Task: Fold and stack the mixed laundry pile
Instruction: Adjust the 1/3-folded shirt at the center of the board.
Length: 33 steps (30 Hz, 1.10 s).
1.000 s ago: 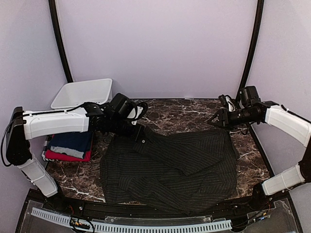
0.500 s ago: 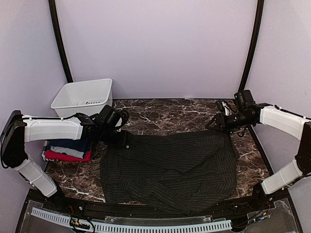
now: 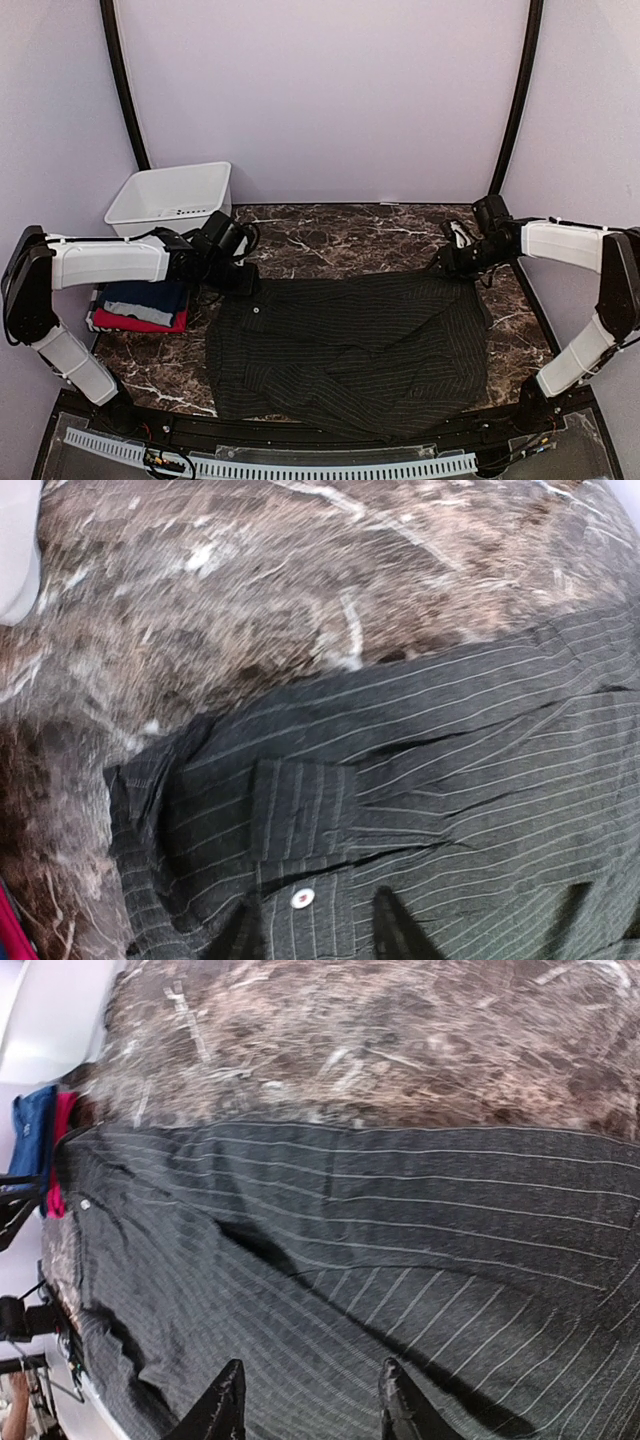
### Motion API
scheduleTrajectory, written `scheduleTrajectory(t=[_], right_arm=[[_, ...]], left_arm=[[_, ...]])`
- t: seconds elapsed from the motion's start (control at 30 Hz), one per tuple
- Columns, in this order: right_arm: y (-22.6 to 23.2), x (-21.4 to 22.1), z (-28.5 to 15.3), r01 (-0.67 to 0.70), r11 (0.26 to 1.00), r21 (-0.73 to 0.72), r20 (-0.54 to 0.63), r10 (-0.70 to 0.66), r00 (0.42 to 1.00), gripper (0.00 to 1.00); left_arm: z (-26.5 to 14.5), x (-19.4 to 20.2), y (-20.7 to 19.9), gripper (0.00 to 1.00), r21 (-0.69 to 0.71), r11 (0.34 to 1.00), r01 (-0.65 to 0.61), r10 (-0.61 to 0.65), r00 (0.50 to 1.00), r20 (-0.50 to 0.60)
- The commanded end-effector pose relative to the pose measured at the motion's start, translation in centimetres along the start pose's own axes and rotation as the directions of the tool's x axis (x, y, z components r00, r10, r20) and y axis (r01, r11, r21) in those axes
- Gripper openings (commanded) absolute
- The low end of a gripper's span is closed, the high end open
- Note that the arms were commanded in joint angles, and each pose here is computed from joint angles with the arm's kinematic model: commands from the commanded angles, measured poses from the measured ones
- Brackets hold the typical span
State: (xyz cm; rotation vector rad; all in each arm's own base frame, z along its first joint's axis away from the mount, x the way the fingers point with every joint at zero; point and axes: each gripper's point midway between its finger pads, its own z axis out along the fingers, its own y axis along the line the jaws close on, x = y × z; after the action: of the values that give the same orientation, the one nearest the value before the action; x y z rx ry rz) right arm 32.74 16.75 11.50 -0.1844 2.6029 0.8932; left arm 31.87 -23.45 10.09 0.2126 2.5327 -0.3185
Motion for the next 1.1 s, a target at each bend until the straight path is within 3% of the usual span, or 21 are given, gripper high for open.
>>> scheduleTrajectory(t=[0.0,0.2,0.43,0.63,0.77,0.87,1.07], right_arm=[[-2.2,-1.8,1.4,-0.006,0.995,0.100,0.038,0.002,0.999,0.42],[-4.3,-2.4,4.0,-0.048,0.989,0.140,0.000,0.048,0.999,0.39],[-7.0,-1.1,5.6,-0.096,0.979,0.179,-0.044,0.105,0.993,0.37],[-8.5,-2.4,5.6,-0.118,0.972,0.204,-0.039,0.129,0.991,0.36],[-8.6,-2.5,5.4,-0.096,0.972,0.216,-0.055,0.110,0.992,0.34],[-7.8,-3.0,4.8,-0.062,0.980,0.191,-0.042,0.072,0.997,0.33],[-3.8,-6.5,2.5,0.051,0.995,0.087,0.055,-0.056,0.997,0.33]], left_arm=[[-2.3,-2.5,-2.4,0.40,0.091,0.993,-0.075,0.070,0.996,0.050],[0.9,-0.1,-3.8,0.43,0.155,0.988,-0.018,0.029,0.997,-0.070],[5.3,1.8,-0.1,0.42,-0.020,0.999,0.047,-0.049,0.986,-0.162],[6.1,-0.4,3.9,0.39,-0.135,0.987,0.088,-0.107,0.985,-0.134],[3.1,-3.1,2.4,0.42,-0.038,0.999,0.021,-0.024,0.997,-0.071],[-0.1,-6.0,2.9,0.49,-0.078,0.996,-0.049,0.050,0.999,0.005],[1.6,-8.7,2.6,0.44,-0.117,0.978,-0.172,0.168,0.985,-0.048]])
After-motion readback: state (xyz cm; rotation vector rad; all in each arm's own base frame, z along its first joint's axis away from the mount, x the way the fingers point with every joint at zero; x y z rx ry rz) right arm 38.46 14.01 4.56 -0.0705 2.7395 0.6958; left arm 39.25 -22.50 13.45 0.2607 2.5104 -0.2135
